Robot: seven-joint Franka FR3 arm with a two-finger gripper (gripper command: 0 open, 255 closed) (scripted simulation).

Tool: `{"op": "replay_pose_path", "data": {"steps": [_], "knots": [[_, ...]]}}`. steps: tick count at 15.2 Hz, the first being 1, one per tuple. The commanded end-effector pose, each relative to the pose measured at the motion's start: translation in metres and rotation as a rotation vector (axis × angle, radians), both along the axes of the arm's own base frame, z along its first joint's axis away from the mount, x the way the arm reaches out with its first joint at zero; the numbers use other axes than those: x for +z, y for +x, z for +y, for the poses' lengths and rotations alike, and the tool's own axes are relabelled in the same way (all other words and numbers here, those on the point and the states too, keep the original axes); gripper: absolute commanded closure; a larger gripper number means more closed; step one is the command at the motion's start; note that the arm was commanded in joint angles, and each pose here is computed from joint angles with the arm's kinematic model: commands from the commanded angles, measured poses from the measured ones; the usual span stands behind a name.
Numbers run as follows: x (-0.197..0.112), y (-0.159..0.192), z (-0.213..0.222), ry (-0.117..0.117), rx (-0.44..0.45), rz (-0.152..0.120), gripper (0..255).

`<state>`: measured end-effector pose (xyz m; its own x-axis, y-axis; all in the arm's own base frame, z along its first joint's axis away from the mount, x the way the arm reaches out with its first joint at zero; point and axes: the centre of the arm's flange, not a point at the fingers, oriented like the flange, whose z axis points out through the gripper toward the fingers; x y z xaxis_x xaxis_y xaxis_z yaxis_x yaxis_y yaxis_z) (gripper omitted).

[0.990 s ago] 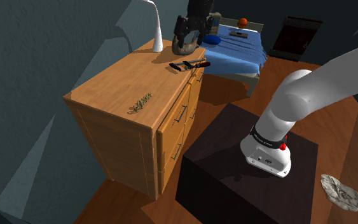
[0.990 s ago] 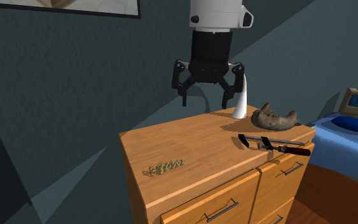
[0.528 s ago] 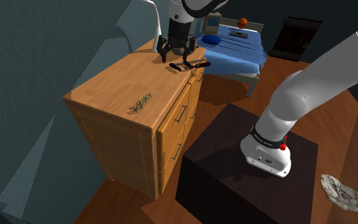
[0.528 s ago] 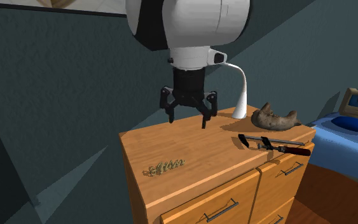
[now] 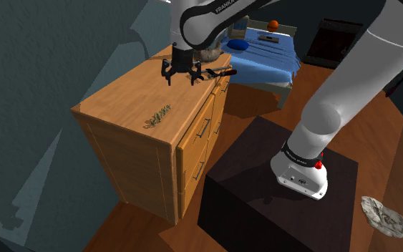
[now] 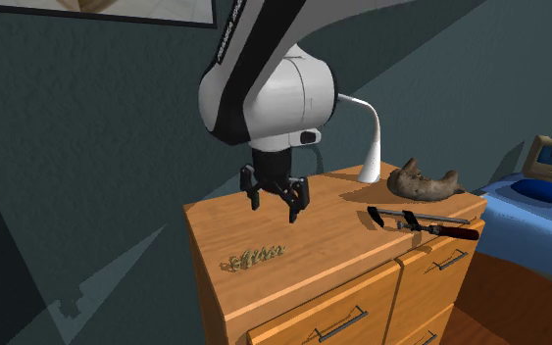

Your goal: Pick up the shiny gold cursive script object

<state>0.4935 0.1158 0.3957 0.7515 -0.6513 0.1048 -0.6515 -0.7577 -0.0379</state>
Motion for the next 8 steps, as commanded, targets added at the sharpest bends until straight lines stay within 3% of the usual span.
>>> {"op": "replay_pose_path", "data": {"steps": [1, 8], "knots": [[-0.024, 0.018, 0.004, 0.004, -0.058, 0.003, 0], [-0.098, 0.076, 0.008, 0.014, -0.247, 0.019, 0]]}}
